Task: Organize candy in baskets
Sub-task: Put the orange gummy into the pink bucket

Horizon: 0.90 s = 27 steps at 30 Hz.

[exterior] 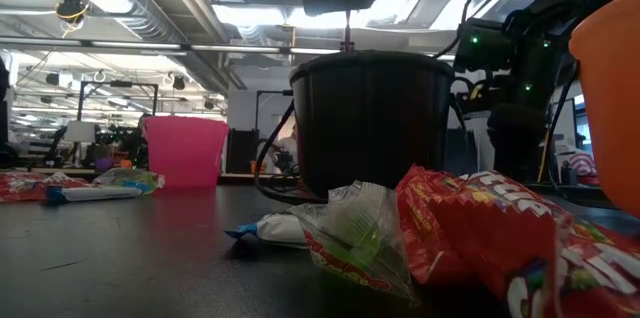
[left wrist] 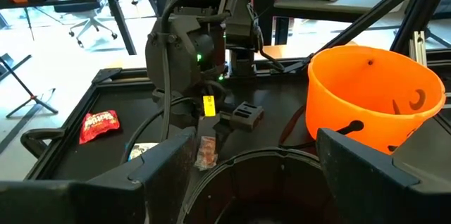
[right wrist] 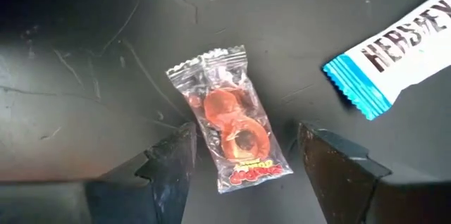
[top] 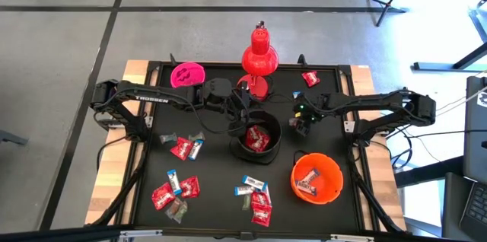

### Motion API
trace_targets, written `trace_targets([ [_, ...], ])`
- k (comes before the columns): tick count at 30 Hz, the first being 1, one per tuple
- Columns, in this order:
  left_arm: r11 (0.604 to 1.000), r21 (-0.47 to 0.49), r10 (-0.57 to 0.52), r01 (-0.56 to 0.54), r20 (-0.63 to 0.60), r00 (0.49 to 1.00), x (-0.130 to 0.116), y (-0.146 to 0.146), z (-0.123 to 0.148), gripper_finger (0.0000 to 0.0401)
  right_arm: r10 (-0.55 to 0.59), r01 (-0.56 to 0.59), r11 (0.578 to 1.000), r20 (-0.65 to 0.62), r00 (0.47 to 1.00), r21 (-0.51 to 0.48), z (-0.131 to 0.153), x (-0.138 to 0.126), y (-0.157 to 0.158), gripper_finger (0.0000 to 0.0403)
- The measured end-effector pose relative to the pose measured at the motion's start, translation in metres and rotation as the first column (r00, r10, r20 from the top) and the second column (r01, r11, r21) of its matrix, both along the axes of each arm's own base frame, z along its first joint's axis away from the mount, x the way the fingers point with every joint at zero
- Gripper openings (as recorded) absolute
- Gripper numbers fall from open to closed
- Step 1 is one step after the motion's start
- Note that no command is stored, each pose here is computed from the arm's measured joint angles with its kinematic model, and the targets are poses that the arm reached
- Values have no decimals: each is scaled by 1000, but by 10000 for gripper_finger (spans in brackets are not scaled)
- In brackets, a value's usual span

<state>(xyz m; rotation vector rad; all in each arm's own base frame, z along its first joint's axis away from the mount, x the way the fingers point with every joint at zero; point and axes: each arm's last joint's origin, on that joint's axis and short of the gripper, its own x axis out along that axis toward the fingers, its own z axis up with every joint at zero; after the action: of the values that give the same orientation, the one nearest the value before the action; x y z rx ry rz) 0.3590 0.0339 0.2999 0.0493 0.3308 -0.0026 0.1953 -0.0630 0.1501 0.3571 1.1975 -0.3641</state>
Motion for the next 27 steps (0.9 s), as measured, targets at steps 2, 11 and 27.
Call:
trace_targets([
  [2, 1000, -1, 0, 0, 0, 1000, 0, 0, 0, 284, 2, -2, 1000, 2, 1000, 5, 0, 0, 0, 248],
  [11, 1000, -1, 0, 0, -3, 1000, 0, 0, 0, 284, -8, 8, 1000, -70, 998, -4, -11, 2, -1, 248],
  [27, 1000, -3, -6, 6, -22, 1000, -1, -2, -2, 284, 7, -8, 1000, -78, 997, -15, -9, 4, -2, 29],
])
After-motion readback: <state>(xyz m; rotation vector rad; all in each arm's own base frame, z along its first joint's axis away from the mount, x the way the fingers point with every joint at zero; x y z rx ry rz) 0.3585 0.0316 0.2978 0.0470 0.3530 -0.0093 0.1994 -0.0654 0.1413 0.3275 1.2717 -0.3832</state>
